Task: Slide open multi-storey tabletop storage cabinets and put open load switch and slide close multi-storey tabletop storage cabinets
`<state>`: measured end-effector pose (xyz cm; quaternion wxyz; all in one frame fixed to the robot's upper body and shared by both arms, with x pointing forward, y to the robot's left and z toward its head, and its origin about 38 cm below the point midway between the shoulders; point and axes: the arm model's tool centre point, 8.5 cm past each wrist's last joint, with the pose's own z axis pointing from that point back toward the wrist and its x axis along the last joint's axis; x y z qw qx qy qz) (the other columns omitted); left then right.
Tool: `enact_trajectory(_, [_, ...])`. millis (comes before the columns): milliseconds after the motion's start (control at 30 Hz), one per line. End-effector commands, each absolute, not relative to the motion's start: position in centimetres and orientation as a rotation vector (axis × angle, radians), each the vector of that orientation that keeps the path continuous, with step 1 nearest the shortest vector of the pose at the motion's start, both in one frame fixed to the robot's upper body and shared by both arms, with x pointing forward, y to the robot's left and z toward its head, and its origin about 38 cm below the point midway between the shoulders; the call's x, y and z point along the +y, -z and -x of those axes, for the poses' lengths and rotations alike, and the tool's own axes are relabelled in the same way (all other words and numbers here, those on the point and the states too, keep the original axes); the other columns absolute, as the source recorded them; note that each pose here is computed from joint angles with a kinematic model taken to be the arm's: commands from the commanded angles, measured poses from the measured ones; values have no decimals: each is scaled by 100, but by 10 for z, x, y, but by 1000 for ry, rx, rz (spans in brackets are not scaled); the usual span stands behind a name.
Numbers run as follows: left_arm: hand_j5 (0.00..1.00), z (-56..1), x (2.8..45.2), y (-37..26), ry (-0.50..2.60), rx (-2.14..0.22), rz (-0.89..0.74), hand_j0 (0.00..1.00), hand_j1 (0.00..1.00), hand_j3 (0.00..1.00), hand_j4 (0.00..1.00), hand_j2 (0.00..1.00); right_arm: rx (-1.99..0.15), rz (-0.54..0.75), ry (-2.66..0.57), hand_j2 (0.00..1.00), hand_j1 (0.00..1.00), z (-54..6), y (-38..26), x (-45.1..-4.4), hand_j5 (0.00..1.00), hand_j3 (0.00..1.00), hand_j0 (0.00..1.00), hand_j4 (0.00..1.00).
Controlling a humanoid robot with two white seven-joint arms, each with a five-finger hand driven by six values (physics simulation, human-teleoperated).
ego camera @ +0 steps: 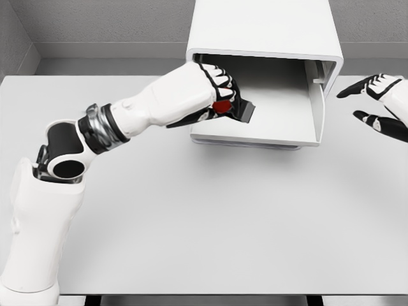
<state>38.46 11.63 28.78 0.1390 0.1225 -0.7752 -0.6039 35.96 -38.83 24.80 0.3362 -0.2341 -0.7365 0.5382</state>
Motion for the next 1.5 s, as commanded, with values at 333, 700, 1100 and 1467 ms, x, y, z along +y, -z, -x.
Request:
enact_trajectory(333, [37, -399, 91, -281, 1747, -2199, -374, 37, 37, 37, 37, 37, -1836, 589, -1401, 56, 56, -351, -223, -400, 56, 56, 56, 56])
enact_trajectory(700, [38, -410, 73, -274, 1774, -2162, -349, 38, 38, 38, 38, 38, -1766, 564, -1415, 53, 53, -333, -204, -408, 53, 53, 53, 53])
enact_trajectory(1100, [41, -409, 67, -270, 1794, -2153, -328, 41, 41, 41, 41, 41, -1765, 454, -1466, 53, 53, -304, -184, -380, 53, 53, 53, 53])
enact_trajectory(1467, [44, -416, 72, -259, 1777, -2116, -313, 44, 44, 44, 44, 44, -1749, 389, -1468, 54, 54, -287, -170, -371, 54, 54, 54, 54])
